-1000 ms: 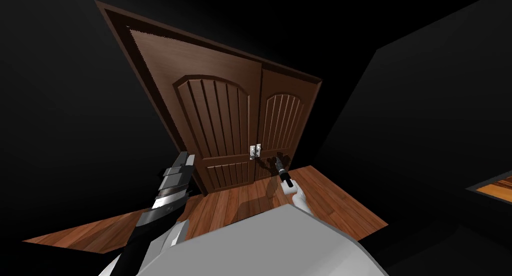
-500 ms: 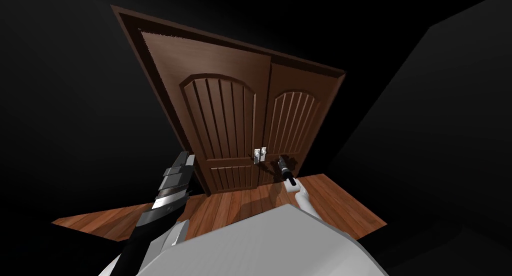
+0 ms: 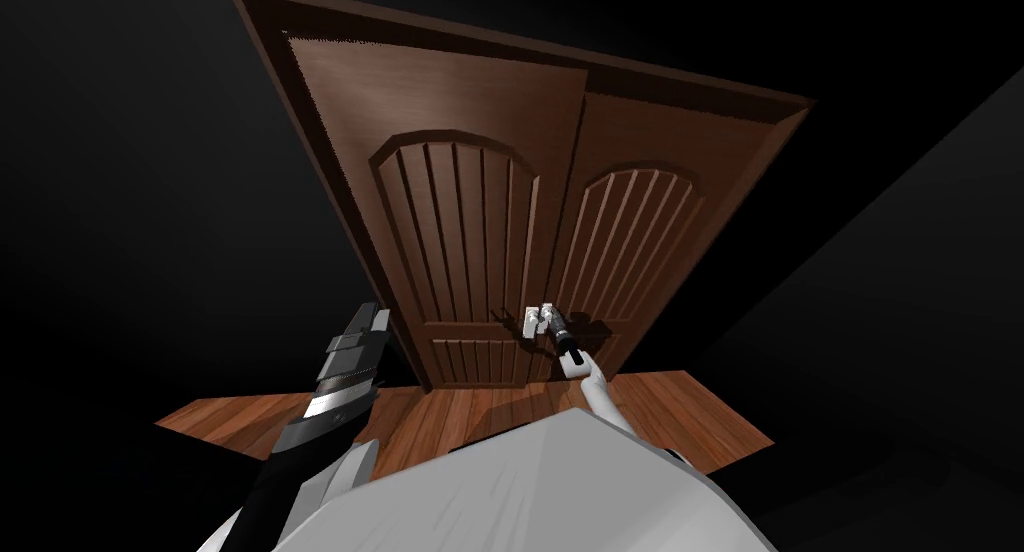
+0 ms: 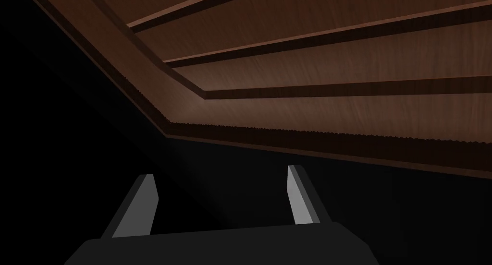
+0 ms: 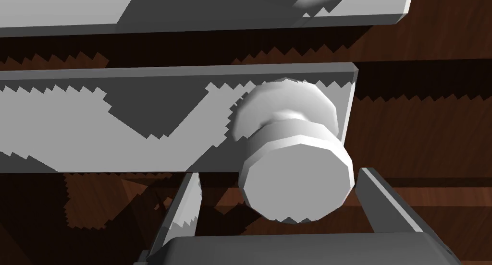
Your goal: Pull the door open
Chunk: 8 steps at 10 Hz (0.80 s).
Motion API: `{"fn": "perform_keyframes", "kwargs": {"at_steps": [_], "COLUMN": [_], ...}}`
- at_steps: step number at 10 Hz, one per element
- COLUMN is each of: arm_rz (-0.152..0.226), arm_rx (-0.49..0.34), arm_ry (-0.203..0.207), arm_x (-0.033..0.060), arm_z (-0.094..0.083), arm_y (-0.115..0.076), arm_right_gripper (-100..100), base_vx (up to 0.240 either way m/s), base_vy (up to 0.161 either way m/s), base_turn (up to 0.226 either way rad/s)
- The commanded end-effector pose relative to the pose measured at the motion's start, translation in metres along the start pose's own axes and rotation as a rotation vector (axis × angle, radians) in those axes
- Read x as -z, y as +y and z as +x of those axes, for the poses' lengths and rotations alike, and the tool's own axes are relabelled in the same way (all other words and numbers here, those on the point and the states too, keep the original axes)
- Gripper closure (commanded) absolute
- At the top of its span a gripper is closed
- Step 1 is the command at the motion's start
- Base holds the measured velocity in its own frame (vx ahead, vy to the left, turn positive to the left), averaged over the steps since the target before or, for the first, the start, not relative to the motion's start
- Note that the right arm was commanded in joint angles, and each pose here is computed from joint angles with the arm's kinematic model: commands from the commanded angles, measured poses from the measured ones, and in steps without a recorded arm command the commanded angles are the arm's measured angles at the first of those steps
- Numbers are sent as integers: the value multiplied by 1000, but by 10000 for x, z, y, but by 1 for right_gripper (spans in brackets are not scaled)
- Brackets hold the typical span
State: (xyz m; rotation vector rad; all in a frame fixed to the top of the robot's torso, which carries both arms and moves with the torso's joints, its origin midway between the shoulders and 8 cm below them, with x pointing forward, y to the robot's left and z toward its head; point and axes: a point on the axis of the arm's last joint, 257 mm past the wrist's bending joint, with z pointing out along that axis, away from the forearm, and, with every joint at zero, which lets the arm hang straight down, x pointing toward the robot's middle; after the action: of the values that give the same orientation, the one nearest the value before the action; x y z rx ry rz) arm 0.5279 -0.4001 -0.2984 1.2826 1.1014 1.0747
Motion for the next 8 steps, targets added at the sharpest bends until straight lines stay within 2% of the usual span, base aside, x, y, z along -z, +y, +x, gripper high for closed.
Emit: {"fn": "perform_keyframes", "kwargs": {"at_steps": [1,6,7,8], "arm_rz": [2,2,20,26], "arm_rx": [2,2,13,19], "arm_ry": [-3,-3,-26,-36], "arm_x": [8,8,73,102], "arm_z": [-26,-26,-210,-305], "arm_y": [-10,-10,-82,-103], "arm_right_gripper": [100,100,100,100], "base_vx": [-7,-16,-115,-188], "base_vy": [-11,-12,-84,-140], "base_turn": [-41,8,-135,-126]}}
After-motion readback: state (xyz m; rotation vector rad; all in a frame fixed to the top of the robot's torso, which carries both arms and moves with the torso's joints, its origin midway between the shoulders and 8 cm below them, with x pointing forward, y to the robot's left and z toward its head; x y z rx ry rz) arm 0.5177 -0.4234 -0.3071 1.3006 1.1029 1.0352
